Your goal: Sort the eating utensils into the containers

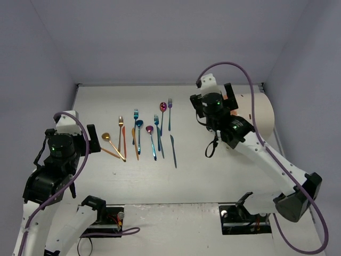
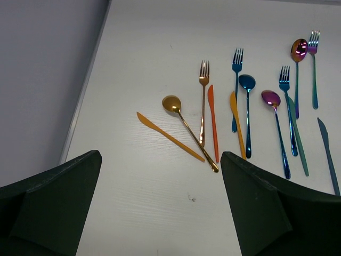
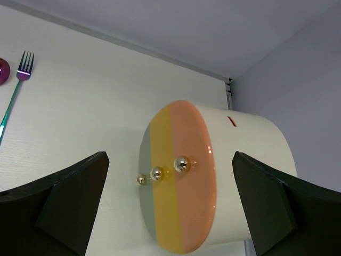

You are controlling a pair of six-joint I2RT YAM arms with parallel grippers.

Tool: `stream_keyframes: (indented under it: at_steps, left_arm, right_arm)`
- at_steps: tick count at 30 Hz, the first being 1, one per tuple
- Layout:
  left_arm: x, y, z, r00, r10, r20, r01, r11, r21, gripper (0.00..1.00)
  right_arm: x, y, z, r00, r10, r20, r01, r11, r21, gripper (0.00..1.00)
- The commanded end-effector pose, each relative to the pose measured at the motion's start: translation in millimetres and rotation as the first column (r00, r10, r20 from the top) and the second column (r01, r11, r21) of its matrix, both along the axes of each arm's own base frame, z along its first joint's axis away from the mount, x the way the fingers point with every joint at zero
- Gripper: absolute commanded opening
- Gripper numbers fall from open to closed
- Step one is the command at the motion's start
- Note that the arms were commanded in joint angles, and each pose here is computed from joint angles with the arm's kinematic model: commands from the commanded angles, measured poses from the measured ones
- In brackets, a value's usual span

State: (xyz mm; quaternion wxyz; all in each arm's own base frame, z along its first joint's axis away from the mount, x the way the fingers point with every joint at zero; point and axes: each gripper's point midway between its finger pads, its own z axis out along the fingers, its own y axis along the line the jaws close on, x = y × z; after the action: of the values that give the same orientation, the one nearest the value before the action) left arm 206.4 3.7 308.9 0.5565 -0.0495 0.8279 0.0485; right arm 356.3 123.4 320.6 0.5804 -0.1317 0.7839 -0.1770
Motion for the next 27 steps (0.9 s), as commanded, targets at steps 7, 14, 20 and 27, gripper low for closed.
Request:
stream_keyframes:
  at_steps: [7, 14, 20, 27]
  left_arm:
    - [6.6, -12.5, -12.2, 0.998, -0.036, -0.043, 0.035, 0.999, -0.032, 0.93]
    - [12.1, -9.2, -10.7, 0.998, -0.01, -0.064, 0.009, 1.0, -0.011, 0.93]
    - [15.6, -11.3, -15.1, 0.996, -0.012, -0.088, 0.011, 1.0, -0.009, 0.93]
    - [20.5, -14.5, -23.1, 0.991, -0.028, -0.134, 0.03, 0.999, 0.011, 0.93]
  right_arm:
    - [-1.7, 22.0, -3.1, 0.976, -0.213, 0.048, 0.216, 0.911, -0.353, 1.0]
    - [1.6, 24.6, -22.2, 0.969, -0.247, 0.026, 0.23, 0.85, -0.474, 1.0]
    - [8.8, 10.2, -40.1, 0.956, -0.295, 0.002, 0.25, 0.805, -0.538, 0.92]
    - [12.9, -14.2, -40.0, 0.93, -0.367, 0.01, 0.309, 0.767, -0.562, 0.74]
